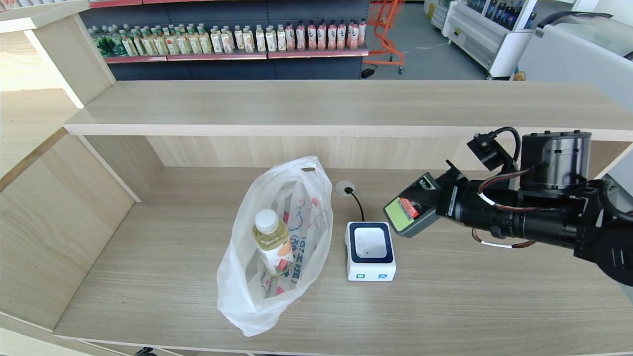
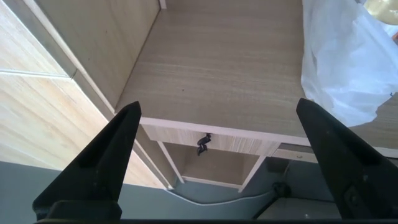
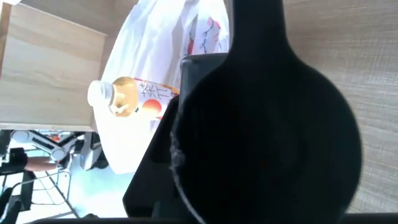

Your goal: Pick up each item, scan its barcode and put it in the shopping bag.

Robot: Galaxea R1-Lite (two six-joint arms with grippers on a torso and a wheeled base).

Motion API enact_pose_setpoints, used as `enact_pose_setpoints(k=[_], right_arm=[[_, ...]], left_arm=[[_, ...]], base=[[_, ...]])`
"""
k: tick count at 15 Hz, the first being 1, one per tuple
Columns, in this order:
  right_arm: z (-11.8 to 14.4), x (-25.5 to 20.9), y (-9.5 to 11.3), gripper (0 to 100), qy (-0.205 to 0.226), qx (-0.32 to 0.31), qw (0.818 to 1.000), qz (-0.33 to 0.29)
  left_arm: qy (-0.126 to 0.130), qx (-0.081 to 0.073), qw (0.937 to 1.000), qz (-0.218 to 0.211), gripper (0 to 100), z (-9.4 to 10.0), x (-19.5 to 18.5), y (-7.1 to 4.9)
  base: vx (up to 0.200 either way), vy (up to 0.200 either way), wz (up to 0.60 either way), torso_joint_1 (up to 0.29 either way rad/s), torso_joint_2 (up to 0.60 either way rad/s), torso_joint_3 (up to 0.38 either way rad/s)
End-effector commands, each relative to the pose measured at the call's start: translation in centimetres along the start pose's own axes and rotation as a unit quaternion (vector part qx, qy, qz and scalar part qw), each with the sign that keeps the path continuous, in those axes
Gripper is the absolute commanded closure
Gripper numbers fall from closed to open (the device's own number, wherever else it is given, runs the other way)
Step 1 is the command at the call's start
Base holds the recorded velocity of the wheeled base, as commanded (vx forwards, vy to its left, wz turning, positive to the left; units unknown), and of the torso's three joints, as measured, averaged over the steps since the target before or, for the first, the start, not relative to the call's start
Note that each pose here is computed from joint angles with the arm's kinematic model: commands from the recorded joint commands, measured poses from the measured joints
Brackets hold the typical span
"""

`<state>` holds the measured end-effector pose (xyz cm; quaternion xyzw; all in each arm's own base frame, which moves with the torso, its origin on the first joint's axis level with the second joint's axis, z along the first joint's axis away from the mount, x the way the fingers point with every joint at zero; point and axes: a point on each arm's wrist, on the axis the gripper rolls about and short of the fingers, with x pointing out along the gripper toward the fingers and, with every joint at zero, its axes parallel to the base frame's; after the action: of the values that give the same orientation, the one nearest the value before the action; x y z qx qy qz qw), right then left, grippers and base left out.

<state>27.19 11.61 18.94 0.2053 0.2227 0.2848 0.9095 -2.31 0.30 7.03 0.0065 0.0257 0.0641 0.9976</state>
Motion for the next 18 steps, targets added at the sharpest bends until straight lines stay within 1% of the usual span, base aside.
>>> enact_pose_setpoints(k=[1,2,3,5,6,8,11,13,16,18], right_arm=[[-1.3,0.2,-0.4,100,0.025,-0.005,1.0,-0.006],[-1.4,0.1,-0.4,100,0.025,-0.006,1.0,-0.006],[-2.6,1.0,-1.0,100,0.052,-0.03,0.998,-0.012],[-3.2,1.9,-1.4,100,0.066,-0.043,0.997,-0.016],[-3.3,2.0,-1.4,100,0.069,-0.044,0.997,-0.015],[-4.3,3.1,-1.8,100,0.088,-0.043,0.995,-0.017],[-5.0,4.5,-2.0,100,0.1,-0.046,0.994,-0.011],[-5.2,5.4,-2.4,100,0.098,-0.047,0.994,-0.01],[-5.0,6.6,-1.7,100,0.083,-0.057,0.995,0.009],[-4.9,7.2,-1.5,100,0.082,-0.06,0.995,0.013]], left_arm=[[0.0,0.0,1.0,0.0,0,0.0,0.0,0.0],[0.0,0.0,1.0,0.0,0,0.0,0.0,0.0],[0.0,0.0,1.0,0.0,0,0.0,0.0,0.0],[0.0,0.0,1.0,0.0,0,0.0,0.0,0.0],[0.0,0.0,1.0,0.0,0,0.0,0.0,0.0],[0.0,0.0,1.0,0.0,0,0.0,0.0,0.0],[0.0,0.0,1.0,0.0,0,0.0,0.0,0.0],[0.0,0.0,1.0,0.0,0,0.0,0.0,0.0],[0.0,0.0,1.0,0.0,0,0.0,0.0,0.0],[0.0,0.0,1.0,0.0,0,0.0,0.0,0.0]], base=[[0.0,0.0,0.0,0.0,0.0,0.0],[0.0,0.0,0.0,0.0,0.0,0.0],[0.0,0.0,0.0,0.0,0.0,0.0],[0.0,0.0,0.0,0.0,0.0,0.0],[0.0,0.0,0.0,0.0,0.0,0.0],[0.0,0.0,0.0,0.0,0.0,0.0],[0.0,0.0,0.0,0.0,0.0,0.0],[0.0,0.0,0.0,0.0,0.0,0.0],[0.0,0.0,0.0,0.0,0.0,0.0],[0.0,0.0,0.0,0.0,0.0,0.0]])
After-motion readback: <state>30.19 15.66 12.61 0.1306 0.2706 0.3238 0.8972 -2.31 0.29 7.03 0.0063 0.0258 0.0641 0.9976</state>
